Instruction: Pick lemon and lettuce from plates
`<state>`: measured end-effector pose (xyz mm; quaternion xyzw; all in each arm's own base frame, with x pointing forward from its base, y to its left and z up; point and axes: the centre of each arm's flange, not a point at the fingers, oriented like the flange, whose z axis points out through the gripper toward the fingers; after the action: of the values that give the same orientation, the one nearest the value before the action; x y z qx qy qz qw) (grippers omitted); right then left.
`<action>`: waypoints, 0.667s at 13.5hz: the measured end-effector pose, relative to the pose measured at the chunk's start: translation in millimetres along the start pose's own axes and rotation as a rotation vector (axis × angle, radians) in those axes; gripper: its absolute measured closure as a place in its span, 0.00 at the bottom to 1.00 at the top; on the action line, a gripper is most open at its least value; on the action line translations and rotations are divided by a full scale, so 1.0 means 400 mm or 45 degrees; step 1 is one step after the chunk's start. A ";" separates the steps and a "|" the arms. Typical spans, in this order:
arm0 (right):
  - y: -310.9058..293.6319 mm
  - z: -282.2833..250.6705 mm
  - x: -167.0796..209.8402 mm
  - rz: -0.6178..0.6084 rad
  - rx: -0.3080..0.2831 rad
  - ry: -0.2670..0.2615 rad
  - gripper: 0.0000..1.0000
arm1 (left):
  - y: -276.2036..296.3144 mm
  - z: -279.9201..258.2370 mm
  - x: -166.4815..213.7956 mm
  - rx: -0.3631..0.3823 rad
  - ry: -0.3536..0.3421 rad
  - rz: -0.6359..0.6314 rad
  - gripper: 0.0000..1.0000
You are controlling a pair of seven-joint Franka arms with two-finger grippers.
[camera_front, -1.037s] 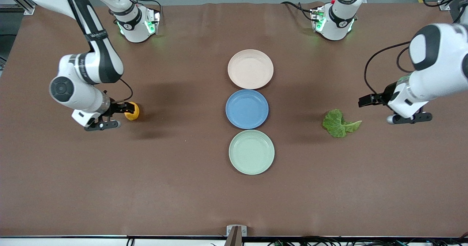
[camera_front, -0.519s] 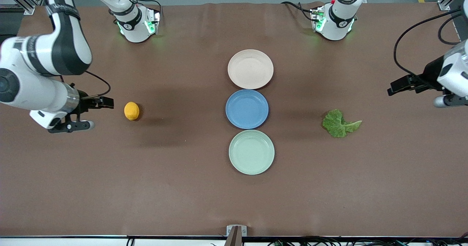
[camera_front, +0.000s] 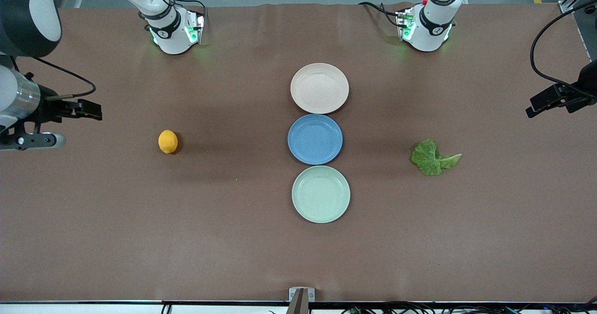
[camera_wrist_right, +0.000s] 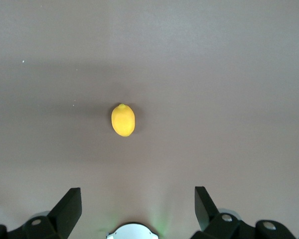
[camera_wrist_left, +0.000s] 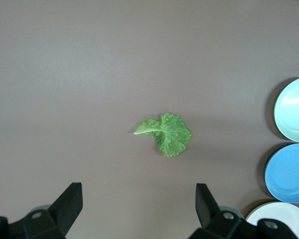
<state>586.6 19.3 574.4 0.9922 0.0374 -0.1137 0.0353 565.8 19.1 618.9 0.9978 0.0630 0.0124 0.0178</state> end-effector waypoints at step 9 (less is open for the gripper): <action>0.009 0.000 0.013 0.009 0.065 0.003 0.00 | 0.002 -0.032 -0.005 0.000 0.001 0.002 0.00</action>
<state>592.2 15.9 573.4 0.9930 0.0312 -0.1134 0.0103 563.4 18.5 631.5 0.9978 0.0621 0.0129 0.0177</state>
